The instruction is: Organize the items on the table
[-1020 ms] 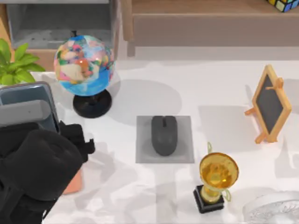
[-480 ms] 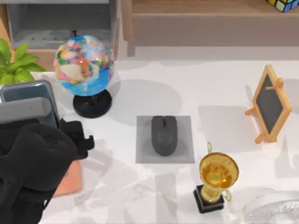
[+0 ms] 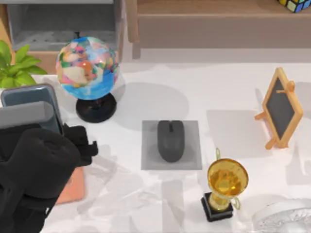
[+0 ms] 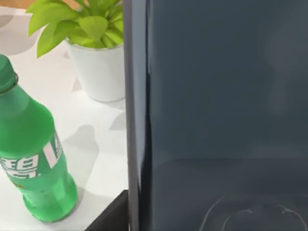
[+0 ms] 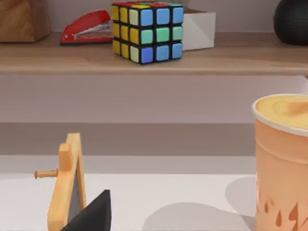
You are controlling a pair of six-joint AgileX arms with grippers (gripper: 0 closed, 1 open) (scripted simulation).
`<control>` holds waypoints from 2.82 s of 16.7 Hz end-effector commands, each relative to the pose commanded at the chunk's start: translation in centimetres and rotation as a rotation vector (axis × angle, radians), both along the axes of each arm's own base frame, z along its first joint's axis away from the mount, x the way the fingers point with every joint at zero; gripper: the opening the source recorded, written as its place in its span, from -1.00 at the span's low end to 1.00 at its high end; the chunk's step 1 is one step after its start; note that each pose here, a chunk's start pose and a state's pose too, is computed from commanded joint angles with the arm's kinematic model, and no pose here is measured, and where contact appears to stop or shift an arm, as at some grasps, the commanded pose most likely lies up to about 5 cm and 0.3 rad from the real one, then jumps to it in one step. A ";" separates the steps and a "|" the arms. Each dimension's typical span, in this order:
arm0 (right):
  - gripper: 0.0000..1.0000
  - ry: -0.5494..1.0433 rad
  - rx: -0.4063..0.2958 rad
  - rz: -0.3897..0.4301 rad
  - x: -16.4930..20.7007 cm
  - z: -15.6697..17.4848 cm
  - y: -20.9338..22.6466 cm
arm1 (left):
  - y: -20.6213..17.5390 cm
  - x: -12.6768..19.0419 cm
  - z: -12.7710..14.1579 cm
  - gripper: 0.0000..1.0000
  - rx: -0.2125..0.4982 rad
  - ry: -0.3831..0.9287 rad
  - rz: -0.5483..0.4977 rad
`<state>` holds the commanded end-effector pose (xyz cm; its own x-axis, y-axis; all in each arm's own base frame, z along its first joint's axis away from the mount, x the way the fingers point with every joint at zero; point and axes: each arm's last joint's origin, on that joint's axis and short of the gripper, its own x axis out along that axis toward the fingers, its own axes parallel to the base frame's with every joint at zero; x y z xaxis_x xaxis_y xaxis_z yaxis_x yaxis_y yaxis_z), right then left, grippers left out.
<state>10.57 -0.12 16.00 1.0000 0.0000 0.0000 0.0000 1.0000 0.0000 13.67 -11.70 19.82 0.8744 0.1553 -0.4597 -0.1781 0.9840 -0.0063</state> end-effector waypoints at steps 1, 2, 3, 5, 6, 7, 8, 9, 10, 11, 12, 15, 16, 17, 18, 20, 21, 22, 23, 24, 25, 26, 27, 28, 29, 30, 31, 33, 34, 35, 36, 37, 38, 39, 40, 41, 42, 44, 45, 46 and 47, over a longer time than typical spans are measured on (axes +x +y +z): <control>1.00 0.000 0.000 0.000 0.0 0.0 0.0 | 0.0 0.0 0.0 0.36 0.000 0.000 0.000; 1.00 0.000 0.000 0.000 0.0 0.0 0.0 | 0.0 0.0 0.0 0.51 0.000 0.000 0.000; 1.00 0.000 0.000 0.000 0.0 0.0 0.0 | 0.0 0.0 0.0 0.66 0.000 0.000 0.000; 1.00 0.000 0.000 0.000 0.0 0.0 0.0 | 0.0 0.0 0.0 0.96 0.000 0.000 0.000; 1.00 0.000 0.000 0.000 0.0 0.0 0.0 | 0.0 0.0 0.0 1.00 0.000 0.000 0.000; 1.00 0.000 0.000 0.000 0.0 0.0 0.0 | 0.0 0.0 0.0 1.00 0.000 0.000 0.000; 1.00 0.000 0.000 0.000 0.0 0.0 0.0 | 0.0 0.0 0.0 1.00 0.000 0.000 0.000; 1.00 0.000 0.000 0.000 0.0 0.0 0.0 | 0.0 0.0 0.0 1.00 0.000 0.000 0.000; 1.00 0.000 0.000 0.000 0.0 0.0 0.0 | 0.0 0.0 0.0 1.00 0.000 0.000 0.000; 1.00 0.000 0.000 0.000 0.0 0.0 0.0 | 0.0 0.0 0.0 1.00 0.000 0.000 0.000; 1.00 0.000 0.000 0.000 0.0 0.0 0.0 | 0.0 0.0 0.0 1.00 0.000 0.000 0.000; 1.00 0.000 0.000 0.000 0.0 0.0 0.0 | 0.0 0.0 0.0 1.00 -0.002 0.000 0.000; 1.00 0.000 0.000 0.000 0.0 0.0 0.0 | 0.0 -0.2 0.0 1.00 -0.007 0.001 0.001; 1.00 0.000 0.000 0.000 0.0 0.0 0.0 | 0.0 -0.4 0.0 1.00 -0.014 0.003 0.002; 1.00 0.000 0.000 0.000 0.0 0.0 0.0 | 0.0 -0.8 0.1 1.00 -0.022 0.004 0.002; 1.00 0.000 0.000 0.000 0.0 0.0 0.0 | 0.0 -1.5 0.1 1.00 -0.030 0.007 0.002; 1.00 0.000 0.000 0.000 0.0 0.0 0.0 | 0.0 -1.9 0.1 1.00 -0.026 0.007 0.002; 1.00 0.000 0.000 0.000 0.0 0.0 0.0 | 0.0 -2.3 0.0 1.00 -0.017 0.007 0.002; 1.00 0.000 0.000 0.000 0.0 0.0 0.0 | 0.0 -2.6 0.0 1.00 -0.009 0.005 0.002; 1.00 0.000 0.000 0.000 0.0 0.0 0.0 | 0.0 -2.9 0.0 1.00 -0.003 0.002 0.000; 1.00 0.000 0.000 0.000 0.0 0.0 0.0 | 0.1 -3.0 0.0 1.00 -0.001 0.000 0.000; 1.00 0.000 0.000 0.000 0.0 0.0 0.0 | 0.1 -3.0 0.0 1.00 0.000 0.000 0.000; 1.00 0.000 0.000 0.000 0.0 0.0 0.0 | 0.1 -3.0 0.0 1.00 0.000 0.000 0.000; 1.00 0.000 0.000 0.000 0.0 0.0 0.0 | 0.0 -2.9 0.0 1.00 0.001 0.002 0.002; 1.00 0.000 0.000 0.000 0.0 0.0 0.0 | 0.1 -2.9 0.0 1.00 0.000 0.002 0.001; 1.00 0.000 0.000 0.000 0.0 0.0 0.0 | 0.2 -2.9 0.1 1.00 -0.009 0.001 -0.003; 1.00 0.000 0.000 0.000 0.0 0.0 0.0 | 0.4 -2.8 0.4 1.00 -0.024 -0.001 -0.008; 1.00 0.000 0.000 0.000 0.0 0.0 0.0 | 1.3 -2.6 1.0 1.00 -0.063 -0.013 -0.020; 1.00 0.000 0.000 0.000 0.0 0.0 0.0 | 2.0 -2.6 1.3 1.00 -0.085 -0.023 -0.029; 1.00 0.000 0.000 0.000 0.0 0.0 0.0 | 2.8 -2.5 1.6 1.00 -0.106 -0.038 -0.041; 1.00 0.000 0.000 0.000 0.0 0.0 0.0 | 3.5 -2.5 1.9 1.00 -0.126 -0.058 -0.057; 1.00 0.000 0.000 0.000 0.0 0.0 0.0 | 4.3 -2.6 2.0 1.00 -0.143 -0.083 -0.076; 1.00 0.000 0.000 0.000 0.0 0.0 0.0 | 5.1 -2.7 2.2 1.00 -0.155 -0.113 -0.096; 1.00 0.000 0.000 0.000 0.0 0.0 0.0 | 5.8 -2.8 2.2 1.00 -0.161 -0.148 -0.114; 1.00 0.000 0.000 0.000 0.0 0.0 0.0 | 6.5 -2.9 2.1 1.00 -0.161 -0.187 -0.130; 1.00 0.000 0.000 0.000 0.0 0.0 0.0 | 7.3 -3.1 2.0 1.00 -0.155 -0.230 -0.143; 1.00 0.000 0.000 0.000 0.0 0.0 0.0 | 7.9 -3.4 1.7 1.00 -0.145 -0.276 -0.155; 1.00 0.000 0.000 0.000 0.0 0.0 0.0 | 9.0 -3.7 0.9 1.00 -0.113 -0.368 -0.175; 1.00 0.000 0.000 0.000 0.0 0.0 0.0 | 9.5 -3.8 0.3 1.00 -0.091 -0.408 -0.182; 1.00 0.000 0.000 0.000 0.0 0.0 0.0 | 9.9 -3.7 -0.4 1.00 -0.065 -0.439 -0.185; 1.00 0.000 0.000 0.000 0.0 0.0 0.0 | 10.3 -3.7 -1.1 1.00 -0.037 -0.460 -0.186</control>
<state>10.57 -0.12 16.00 1.0000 0.0000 0.0000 0.0000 1.0000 0.0000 10.01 -1.36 18.73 0.9993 -0.0314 -0.0218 0.0296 0.9965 -0.0783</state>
